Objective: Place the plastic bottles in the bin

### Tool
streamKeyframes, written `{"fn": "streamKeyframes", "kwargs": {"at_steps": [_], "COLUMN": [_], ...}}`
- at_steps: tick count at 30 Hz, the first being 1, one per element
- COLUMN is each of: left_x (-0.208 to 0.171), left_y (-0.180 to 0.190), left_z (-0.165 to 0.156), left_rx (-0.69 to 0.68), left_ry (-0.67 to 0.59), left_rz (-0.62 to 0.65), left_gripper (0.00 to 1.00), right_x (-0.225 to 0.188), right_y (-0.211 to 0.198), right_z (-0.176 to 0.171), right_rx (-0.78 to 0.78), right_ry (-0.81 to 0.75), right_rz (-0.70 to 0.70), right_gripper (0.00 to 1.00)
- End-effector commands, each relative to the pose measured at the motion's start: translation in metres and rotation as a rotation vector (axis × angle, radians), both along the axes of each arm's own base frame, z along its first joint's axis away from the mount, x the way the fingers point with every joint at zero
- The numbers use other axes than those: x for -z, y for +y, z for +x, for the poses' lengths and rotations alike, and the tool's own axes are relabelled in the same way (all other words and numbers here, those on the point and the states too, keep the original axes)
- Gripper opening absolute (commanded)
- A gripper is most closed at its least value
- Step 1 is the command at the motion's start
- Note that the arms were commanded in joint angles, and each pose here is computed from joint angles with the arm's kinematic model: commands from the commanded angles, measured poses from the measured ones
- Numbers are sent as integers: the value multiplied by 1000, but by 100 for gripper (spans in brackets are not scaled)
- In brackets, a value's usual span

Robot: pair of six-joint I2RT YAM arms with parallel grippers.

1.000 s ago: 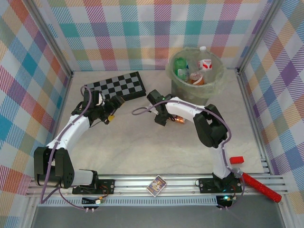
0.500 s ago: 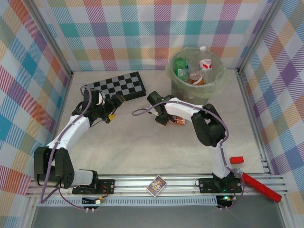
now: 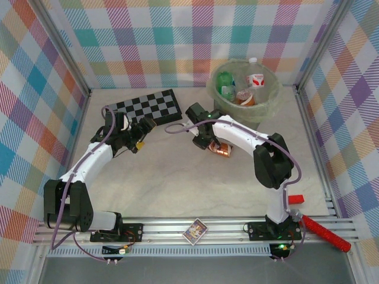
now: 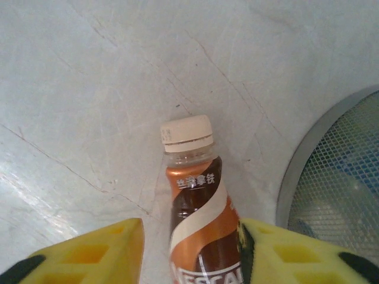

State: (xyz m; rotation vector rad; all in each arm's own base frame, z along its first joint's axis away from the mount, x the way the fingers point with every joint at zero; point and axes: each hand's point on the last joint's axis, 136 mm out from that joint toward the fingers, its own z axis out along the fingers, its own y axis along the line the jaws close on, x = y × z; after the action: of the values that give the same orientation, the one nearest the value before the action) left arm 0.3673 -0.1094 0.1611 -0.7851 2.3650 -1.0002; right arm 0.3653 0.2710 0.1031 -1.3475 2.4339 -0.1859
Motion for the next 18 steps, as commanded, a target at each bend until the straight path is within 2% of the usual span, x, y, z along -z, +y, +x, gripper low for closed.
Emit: {"fn": "streamKeyframes", "kwargs": {"at_steps": [1,5,7,12,18], "left_x": [-8,-8,-11,-13,-18], "left_y": [2,3,4,3,6], "left_z": [8,4,3,1,-3], "left_rx": [-12,-8,-9,-1,-19], "left_ry": [-30,-27,-34,-34,-53], "left_rz": [-16,-8,-3,-3,4], "left_gripper": [100,100,100,100,100], "right_x": [2,21,29,56,65], "right_y": [-4,-7,-9,1,0], "right_z": [-4,7,15,24,23], "right_rx": [0,-8,5,0,3], "right_ry": [21,28,33,62,68], "right_rz": [-38,-73,-81,-52,-64], "right_gripper": [59,71,73,71,60]}}
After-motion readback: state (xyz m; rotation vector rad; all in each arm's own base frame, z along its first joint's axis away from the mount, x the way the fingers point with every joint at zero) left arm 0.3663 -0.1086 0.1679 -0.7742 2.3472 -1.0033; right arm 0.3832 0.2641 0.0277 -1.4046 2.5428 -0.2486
